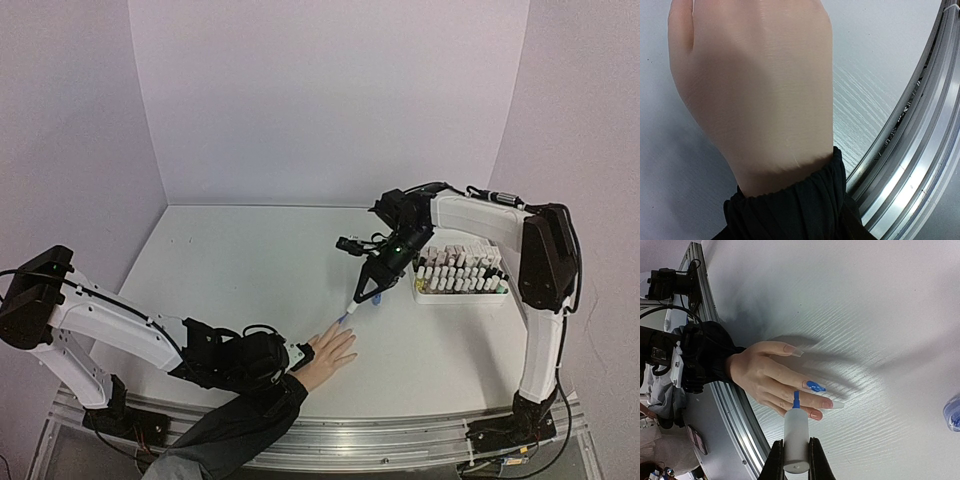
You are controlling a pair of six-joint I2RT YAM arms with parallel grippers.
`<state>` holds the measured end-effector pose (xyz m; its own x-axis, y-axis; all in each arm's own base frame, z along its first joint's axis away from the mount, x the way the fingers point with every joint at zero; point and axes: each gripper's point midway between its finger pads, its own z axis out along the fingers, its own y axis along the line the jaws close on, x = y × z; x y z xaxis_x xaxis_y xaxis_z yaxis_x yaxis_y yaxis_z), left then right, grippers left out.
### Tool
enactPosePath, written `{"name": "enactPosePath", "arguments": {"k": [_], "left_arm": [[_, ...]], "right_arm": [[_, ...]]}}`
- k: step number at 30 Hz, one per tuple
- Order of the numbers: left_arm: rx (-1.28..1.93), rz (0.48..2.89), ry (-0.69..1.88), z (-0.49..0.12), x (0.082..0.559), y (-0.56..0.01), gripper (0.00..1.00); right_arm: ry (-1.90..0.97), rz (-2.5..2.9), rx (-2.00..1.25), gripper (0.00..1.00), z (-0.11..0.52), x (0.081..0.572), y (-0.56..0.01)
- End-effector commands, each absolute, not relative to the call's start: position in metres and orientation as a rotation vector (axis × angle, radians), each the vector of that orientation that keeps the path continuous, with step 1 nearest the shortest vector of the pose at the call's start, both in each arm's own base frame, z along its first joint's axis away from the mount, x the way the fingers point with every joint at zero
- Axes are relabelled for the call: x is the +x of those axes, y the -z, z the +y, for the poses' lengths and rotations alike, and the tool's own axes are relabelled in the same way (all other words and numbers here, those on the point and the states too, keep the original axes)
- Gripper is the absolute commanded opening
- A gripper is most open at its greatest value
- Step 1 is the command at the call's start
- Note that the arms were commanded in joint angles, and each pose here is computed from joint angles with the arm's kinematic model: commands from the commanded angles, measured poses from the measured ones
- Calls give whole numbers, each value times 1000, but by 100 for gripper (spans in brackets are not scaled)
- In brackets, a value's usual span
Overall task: Paint the nails
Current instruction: Paint the hand on the nail.
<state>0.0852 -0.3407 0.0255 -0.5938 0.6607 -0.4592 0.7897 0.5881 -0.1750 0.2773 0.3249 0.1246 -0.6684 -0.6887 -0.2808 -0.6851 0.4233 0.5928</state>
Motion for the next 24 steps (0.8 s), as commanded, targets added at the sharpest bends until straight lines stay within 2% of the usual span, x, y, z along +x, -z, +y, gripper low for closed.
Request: {"name": "enactPosePath", "arguments": {"k": [1,24], "left_arm": [[1194,2408,461,-337,94,-26,0],[1190,2404,465,-337,95,-28,0]], "right_arm": [[1119,-2657,1304,0,327,283,-136],[1084,-2657,1269,0,328,288,-122]]}}
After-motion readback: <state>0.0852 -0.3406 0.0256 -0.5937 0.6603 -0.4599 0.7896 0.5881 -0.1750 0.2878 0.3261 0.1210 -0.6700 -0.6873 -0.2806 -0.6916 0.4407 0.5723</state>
